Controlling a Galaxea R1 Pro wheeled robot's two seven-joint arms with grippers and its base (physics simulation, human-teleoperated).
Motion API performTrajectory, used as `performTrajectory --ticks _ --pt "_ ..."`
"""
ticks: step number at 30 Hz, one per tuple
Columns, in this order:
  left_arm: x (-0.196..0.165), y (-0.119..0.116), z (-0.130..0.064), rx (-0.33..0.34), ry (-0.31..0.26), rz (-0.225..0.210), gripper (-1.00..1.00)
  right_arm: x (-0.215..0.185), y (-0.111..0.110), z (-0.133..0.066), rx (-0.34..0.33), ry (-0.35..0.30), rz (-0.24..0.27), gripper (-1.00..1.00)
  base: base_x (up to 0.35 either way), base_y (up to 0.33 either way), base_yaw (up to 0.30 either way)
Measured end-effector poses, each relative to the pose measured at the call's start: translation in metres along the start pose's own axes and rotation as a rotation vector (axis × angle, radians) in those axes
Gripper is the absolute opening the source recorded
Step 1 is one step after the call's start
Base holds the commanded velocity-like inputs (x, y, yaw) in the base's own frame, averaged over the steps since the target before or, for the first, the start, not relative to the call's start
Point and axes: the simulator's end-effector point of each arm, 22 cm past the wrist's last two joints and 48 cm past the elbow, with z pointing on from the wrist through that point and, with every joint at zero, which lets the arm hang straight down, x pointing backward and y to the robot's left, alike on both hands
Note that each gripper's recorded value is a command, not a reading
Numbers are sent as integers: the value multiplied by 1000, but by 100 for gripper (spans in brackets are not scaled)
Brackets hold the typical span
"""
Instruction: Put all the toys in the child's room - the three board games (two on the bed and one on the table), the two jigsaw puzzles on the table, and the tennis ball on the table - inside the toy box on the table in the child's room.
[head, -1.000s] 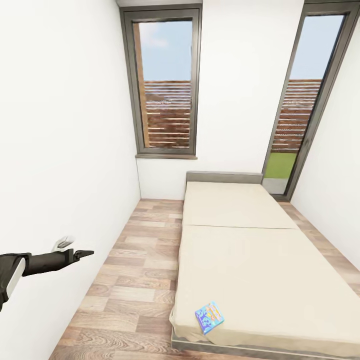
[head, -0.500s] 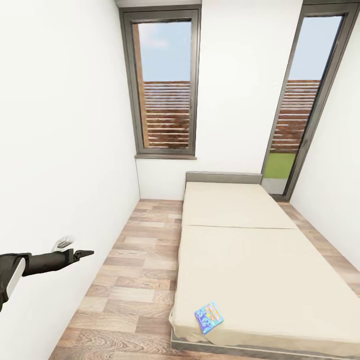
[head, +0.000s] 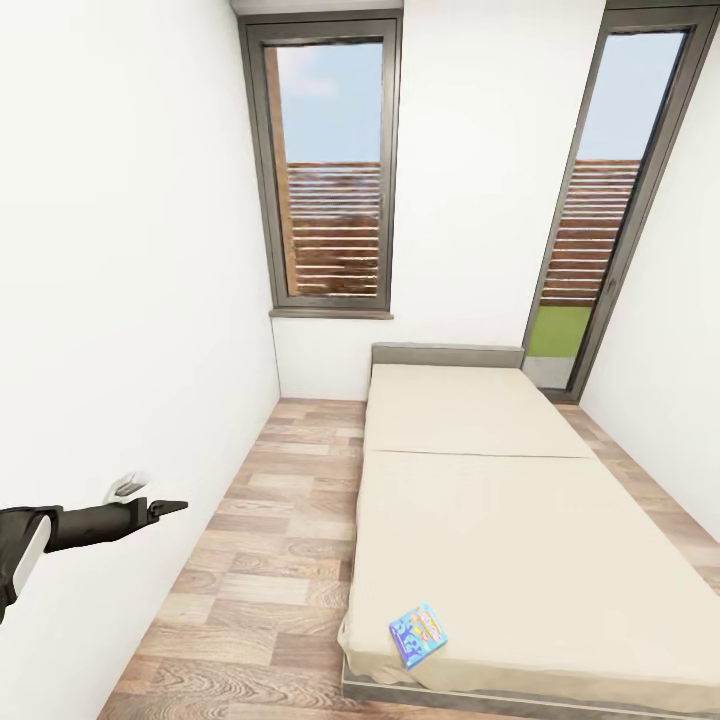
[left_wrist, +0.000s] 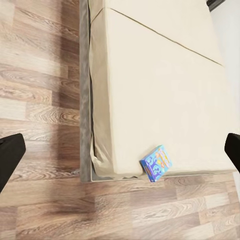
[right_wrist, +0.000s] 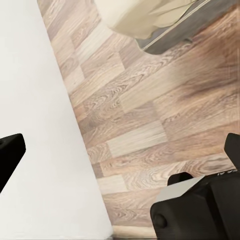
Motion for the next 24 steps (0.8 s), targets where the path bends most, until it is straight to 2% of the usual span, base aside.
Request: performTrajectory --ticks 4,8,9,15,24 --pt "0 0 0 0 0 0 100 6 -9 0 -11 12 31 100 0 0 0" --pt "0 -1 1 2 0 0 100 -12 0 3 -61 -25 77 100 0 0 0" --pt "1 -2 2 4 1 -1 100 -23 8 5 -84 -46 85 100 0 0 0" --pt "2 -5 6 12 3 -2 100 -57 41 14 -147 -100 83 100 0 0 0" --pt "3 -7 7 15 4 -2 100 -99 73 20 -204 -139 61 100 0 0 0"
